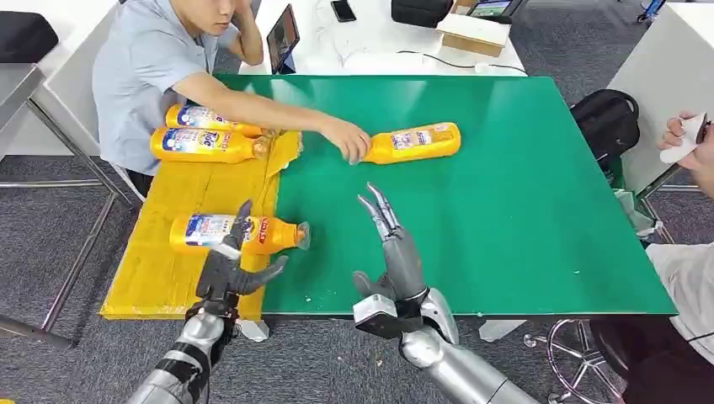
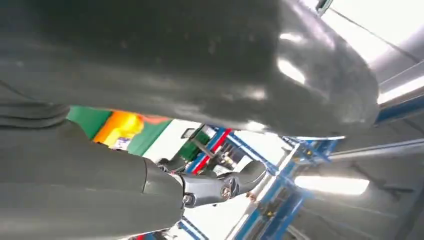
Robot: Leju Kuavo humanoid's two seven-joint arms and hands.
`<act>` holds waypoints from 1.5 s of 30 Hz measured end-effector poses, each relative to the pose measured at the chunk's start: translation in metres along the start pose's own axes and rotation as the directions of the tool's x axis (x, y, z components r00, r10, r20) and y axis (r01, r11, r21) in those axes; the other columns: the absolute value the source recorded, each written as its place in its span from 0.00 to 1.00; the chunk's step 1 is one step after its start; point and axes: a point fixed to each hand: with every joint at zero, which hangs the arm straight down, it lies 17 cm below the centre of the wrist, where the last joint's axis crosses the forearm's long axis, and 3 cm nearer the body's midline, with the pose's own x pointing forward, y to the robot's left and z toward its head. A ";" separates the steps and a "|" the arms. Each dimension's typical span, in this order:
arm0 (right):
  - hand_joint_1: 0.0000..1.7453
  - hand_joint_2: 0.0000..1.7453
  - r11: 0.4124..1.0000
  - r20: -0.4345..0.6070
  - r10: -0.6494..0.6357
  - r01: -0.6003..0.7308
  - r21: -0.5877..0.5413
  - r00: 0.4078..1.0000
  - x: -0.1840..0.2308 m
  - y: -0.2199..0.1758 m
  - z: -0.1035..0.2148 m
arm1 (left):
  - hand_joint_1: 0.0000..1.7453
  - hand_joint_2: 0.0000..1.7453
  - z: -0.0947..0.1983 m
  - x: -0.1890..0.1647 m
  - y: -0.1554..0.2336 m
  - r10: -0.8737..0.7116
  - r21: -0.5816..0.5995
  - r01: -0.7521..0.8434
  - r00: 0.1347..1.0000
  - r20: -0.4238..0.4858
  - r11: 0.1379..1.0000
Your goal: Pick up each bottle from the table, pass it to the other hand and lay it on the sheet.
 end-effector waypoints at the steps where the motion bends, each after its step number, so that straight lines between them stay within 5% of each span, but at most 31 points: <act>1: 0.00 1.00 1.000 -0.002 0.007 -0.007 -0.006 1.000 -0.001 -0.003 0.002 | 0.00 1.00 0.002 0.007 0.005 0.025 0.033 -0.026 1.000 0.018 0.999; 5: 0.00 1.00 0.983 -0.041 0.011 -0.019 -0.182 0.999 0.001 -0.045 -0.007 | 0.00 1.00 0.006 0.036 0.030 0.125 0.171 -0.137 0.989 0.076 0.976; 10: 0.00 1.00 0.883 -0.121 -0.093 0.026 -0.468 0.988 -0.011 -0.117 -0.013 | 0.00 1.00 0.014 0.059 0.051 0.304 0.302 -0.329 0.944 0.130 0.895; 15: 0.00 1.00 0.861 -0.122 -0.079 0.006 -0.508 0.989 -0.006 -0.130 -0.009 | 0.00 1.00 0.026 0.060 0.067 0.378 0.369 -0.405 0.914 0.146 0.837; 22: 0.00 1.00 0.913 -0.102 0.160 -0.186 -0.363 0.982 -0.003 -0.112 -0.007 | 0.00 1.00 0.061 0.053 0.102 0.348 0.483 -0.379 0.924 0.156 0.790; 28: 0.00 1.00 0.935 -0.239 0.311 -0.341 -0.095 0.920 -0.090 -0.079 0.035 | 0.00 1.00 0.094 0.050 0.129 0.256 0.575 -0.270 0.961 0.107 0.772; 35: 0.00 1.00 0.943 -0.389 0.329 -0.323 0.085 0.860 -0.165 -0.071 0.078 | 0.00 1.00 0.099 0.054 0.141 0.160 0.609 -0.175 0.984 0.080 0.774; 45: 0.00 1.00 0.942 -0.465 0.328 -0.247 0.228 0.822 -0.201 -0.058 0.082 | 0.00 1.00 0.089 0.082 0.165 -0.114 0.665 0.033 0.990 0.078 0.746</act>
